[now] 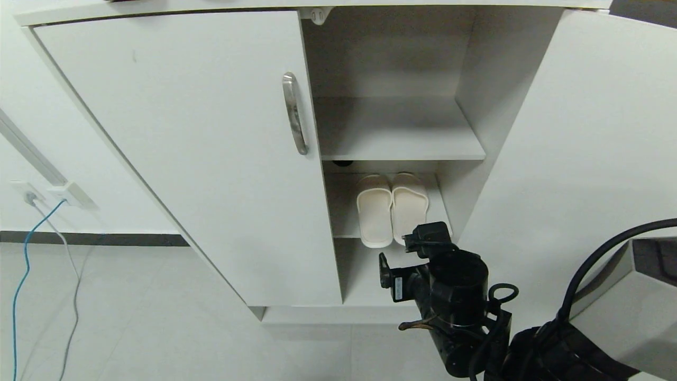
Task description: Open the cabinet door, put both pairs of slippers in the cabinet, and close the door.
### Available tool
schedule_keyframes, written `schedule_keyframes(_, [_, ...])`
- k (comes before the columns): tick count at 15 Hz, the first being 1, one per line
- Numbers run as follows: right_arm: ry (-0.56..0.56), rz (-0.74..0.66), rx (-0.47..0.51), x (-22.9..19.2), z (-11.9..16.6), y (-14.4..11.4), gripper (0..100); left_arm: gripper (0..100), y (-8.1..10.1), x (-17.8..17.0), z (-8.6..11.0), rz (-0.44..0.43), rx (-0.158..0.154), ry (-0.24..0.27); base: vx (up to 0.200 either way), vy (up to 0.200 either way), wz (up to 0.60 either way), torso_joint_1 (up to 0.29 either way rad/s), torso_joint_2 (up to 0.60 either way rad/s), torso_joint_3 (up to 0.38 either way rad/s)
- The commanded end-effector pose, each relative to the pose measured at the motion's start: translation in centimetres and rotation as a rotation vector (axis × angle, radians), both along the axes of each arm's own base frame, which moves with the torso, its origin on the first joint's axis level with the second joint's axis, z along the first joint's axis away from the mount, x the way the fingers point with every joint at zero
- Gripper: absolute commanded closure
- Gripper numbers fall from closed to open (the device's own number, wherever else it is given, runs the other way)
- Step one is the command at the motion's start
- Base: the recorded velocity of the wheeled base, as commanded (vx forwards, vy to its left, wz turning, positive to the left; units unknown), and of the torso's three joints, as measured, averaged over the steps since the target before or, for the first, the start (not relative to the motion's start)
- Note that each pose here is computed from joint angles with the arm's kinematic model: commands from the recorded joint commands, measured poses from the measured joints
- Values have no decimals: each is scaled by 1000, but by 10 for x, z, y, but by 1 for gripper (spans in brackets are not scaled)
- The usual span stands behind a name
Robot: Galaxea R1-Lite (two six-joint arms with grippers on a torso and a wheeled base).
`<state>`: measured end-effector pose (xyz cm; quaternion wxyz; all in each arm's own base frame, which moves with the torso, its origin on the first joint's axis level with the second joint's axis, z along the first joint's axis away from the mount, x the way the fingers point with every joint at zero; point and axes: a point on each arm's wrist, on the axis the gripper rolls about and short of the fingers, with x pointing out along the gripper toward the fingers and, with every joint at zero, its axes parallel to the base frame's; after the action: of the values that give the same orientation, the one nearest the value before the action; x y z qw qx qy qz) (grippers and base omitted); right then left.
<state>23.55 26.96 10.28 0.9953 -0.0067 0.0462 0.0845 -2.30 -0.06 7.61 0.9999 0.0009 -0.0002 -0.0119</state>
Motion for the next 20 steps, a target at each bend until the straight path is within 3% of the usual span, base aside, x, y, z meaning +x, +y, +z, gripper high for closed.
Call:
schedule_keyframes(1, [-3, -1, 4, 0, 2, -1, 0, 100, 0, 0, 0, 1, 0, 0, 0, 0, 0, 0, 0, 0])
schedule_keyframes(16, [1, -18, 0, 3, 4, -10, 0, 100, 0, 0, 0, 1, 1, 3, 0, 0, 0, 0, 0, 0])
schedule_keyframes(20, [4, -20, -3, 3, 3, -11, 0, 100, 0, 0, 0, 1, 3, 0, 0, 0, 0, 6, 0, 162])
